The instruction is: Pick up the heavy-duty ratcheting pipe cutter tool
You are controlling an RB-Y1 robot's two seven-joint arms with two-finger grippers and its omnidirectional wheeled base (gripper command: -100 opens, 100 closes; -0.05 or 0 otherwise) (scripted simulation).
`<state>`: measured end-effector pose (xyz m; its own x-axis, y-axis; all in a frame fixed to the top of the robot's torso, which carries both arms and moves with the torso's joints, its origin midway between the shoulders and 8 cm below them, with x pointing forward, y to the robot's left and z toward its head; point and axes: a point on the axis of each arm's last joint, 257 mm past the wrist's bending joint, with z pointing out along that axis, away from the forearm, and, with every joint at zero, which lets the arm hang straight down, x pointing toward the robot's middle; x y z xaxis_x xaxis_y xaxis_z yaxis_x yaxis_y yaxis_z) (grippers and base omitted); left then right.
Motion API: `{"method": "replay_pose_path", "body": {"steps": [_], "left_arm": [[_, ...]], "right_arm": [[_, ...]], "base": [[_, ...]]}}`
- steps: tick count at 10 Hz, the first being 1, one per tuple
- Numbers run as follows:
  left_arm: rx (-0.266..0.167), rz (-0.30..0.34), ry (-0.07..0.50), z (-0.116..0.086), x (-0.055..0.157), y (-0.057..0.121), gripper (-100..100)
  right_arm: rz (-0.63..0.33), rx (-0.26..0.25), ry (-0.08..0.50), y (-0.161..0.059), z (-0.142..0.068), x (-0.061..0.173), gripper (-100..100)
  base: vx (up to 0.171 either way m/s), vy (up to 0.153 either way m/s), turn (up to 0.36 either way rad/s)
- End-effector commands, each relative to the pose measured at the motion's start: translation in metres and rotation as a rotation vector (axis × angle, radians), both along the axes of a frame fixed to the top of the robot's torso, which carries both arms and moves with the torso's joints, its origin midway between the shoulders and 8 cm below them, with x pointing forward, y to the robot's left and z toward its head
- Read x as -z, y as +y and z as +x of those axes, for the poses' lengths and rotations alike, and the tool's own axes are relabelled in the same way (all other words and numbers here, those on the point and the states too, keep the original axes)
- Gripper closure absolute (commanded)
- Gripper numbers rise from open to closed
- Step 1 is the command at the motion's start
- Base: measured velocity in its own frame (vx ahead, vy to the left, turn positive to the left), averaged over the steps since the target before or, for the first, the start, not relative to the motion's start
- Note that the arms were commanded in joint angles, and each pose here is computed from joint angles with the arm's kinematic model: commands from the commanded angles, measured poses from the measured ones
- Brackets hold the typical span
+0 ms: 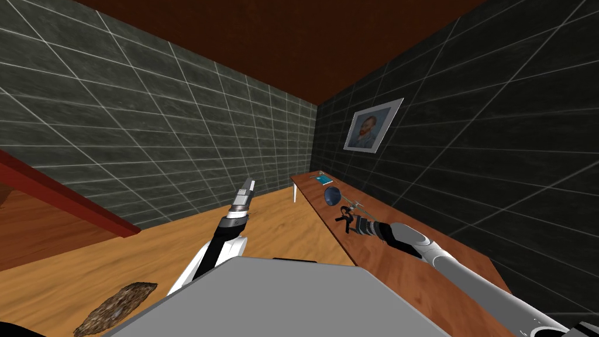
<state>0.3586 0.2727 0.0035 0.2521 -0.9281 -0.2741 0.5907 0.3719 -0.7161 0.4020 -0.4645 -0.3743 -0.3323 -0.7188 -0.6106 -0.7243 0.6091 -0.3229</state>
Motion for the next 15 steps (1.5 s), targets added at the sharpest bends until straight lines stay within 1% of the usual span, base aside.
{"method": "replay_pose_path", "body": {"steps": [1, 2, 3, 4, 5, 6, 7, 8, 9, 10, 11, 12, 13, 14, 15], "left_arm": [[0.000, 0.000, 0.000, 0.000, 0.000, 0.000, 0], [0.000, 0.000, 0.000, 0.000, 0.000, 0.000, 0], [0.000, 0.000, 0.000, 0.000, 0.000, 0.000, 0], [0.000, 0.000, 0.000, 0.000, 0.000, 0.000, 0], [0.000, 0.000, 0.000, 0.000, 0.000, 0.000, 0], [0.000, 0.000, 0.000, 0.000, 0.000, 0.000, 0], [0.000, 0.000, 0.000, 0.000, 0.000, 0.000, 0], [0.000, 0.000, 0.000, 0.000, 0.000, 0.000, 0], [0.000, 0.000, 0.000, 0.000, 0.000, 0.000, 0], [0.000, 0.000, 0.000, 0.000, 0.000, 0.000, 0], [0.000, 0.000, 0.000, 0.000, 0.000, 0.000, 0], [0.000, 0.000, 0.000, 0.000, 0.000, 0.000, 0], [0.000, 0.000, 0.000, 0.000, 0.000, 0.000, 0], [0.000, 0.000, 0.000, 0.000, 0.000, 0.000, 0], [0.000, 0.000, 0.000, 0.000, 0.000, 0.000, 0]], "right_arm": [[-0.015, 0.014, 0.009, -0.001, -0.010, 0.007, -100], [-0.011, 0.000, -0.003, 0.006, -0.006, 0.003, -100], [-0.022, 0.015, 0.005, 0.004, -0.015, 0.008, -100], [-0.015, -0.002, -0.004, 0.012, -0.012, 0.005, -100], [-0.023, 0.008, 0.002, 0.012, -0.020, 0.010, -100], [-0.018, -0.004, -0.005, 0.018, -0.018, 0.007, -100], [-0.021, 0.000, -0.002, 0.022, -0.025, 0.010, -100], [-0.019, -0.005, -0.005, 0.025, -0.024, 0.009, -100], [-0.025, 0.008, 0.002, 0.025, -0.033, 0.014, -100], [-0.017, -0.007, -0.006, 0.033, -0.031, 0.011, -100], [-0.020, 0.003, 0.000, 0.035, -0.039, 0.014, -100], [-0.014, -0.008, -0.006, 0.041, -0.037, 0.012, -100], [-0.016, 0.002, 0.000, 0.043, -0.046, 0.016, -100], [-0.009, -0.008, -0.006, 0.049, -0.045, 0.013, -100], [-0.007, -0.001, -0.002, 0.054, -0.053, 0.016, -100]], "base": [[0.066, -0.038, -0.017], [0.050, -0.049, -0.006], [0.057, -0.049, 0.001], [0.048, -0.033, -0.005], [0.048, -0.026, -0.005], [0.037, -0.022, -0.007], [0.043, -0.027, -0.006], [0.039, -0.028, -0.004], [0.048, -0.035, -0.006], [0.041, -0.026, -0.003], [0.049, -0.030, -0.007], [0.033, -0.026, -0.004], [0.039, -0.028, -0.004], [0.042, -0.024, -0.006], [0.056, -0.032, -0.007]]}}
